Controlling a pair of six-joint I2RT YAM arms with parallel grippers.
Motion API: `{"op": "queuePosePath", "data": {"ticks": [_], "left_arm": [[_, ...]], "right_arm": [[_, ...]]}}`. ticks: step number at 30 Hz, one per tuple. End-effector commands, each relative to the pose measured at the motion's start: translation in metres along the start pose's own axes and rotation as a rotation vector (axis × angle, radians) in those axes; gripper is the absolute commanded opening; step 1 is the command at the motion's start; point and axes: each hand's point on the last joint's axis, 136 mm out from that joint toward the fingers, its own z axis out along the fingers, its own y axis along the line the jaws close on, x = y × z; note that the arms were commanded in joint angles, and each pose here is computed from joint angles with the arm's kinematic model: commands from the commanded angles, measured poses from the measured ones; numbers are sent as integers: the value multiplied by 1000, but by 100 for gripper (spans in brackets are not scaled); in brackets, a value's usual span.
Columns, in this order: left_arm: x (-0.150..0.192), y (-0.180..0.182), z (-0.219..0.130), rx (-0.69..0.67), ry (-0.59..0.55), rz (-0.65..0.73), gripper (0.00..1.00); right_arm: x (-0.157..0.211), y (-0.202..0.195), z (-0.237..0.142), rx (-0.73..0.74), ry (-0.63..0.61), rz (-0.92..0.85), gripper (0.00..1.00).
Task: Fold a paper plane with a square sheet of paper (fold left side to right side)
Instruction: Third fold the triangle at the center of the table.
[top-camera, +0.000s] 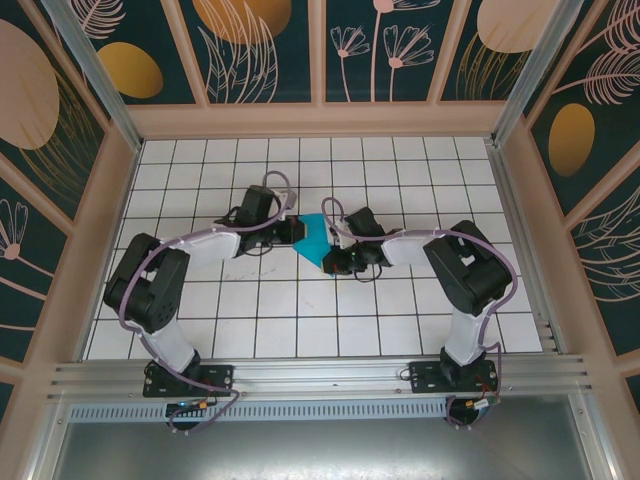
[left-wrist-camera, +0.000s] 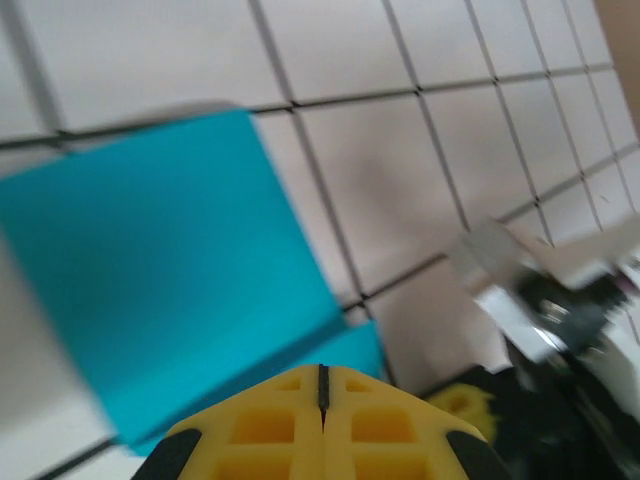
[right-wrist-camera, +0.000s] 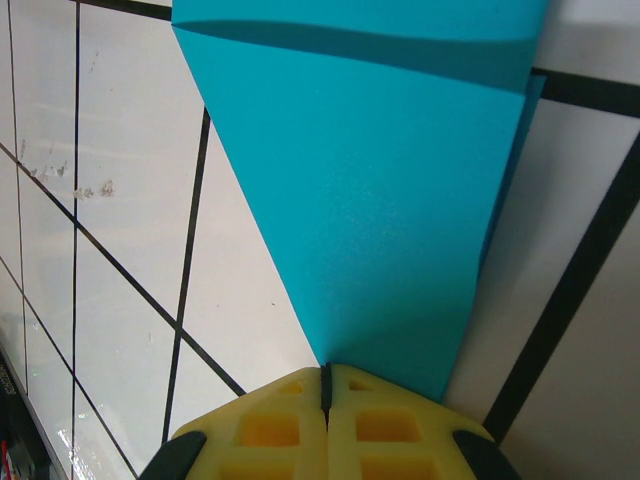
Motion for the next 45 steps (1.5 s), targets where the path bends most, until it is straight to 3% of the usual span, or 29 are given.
{"op": "queuePosePath", "data": {"ticks": [1,7,18,29,36,45], "left_arm": [[14,-2,17,41,44,-34,6],[25,1,34,67,83,-44,6],[48,33,45,-40,132,-63,6],[66,59,45,-152,167,-55,5],[65,60,47,-156,164,-57,5],[65,62,47,-164,165,-54,4]], "right_arm": [[51,-50,7,178,149,115,0],[50,-48,8,179,148,109,0],[40,-39,3,171,117,90,0],[-2,3,-29,178,-9,37,0],[-11,15,-10,173,14,38,0],[-4,1,2,223,48,71,0]]}}
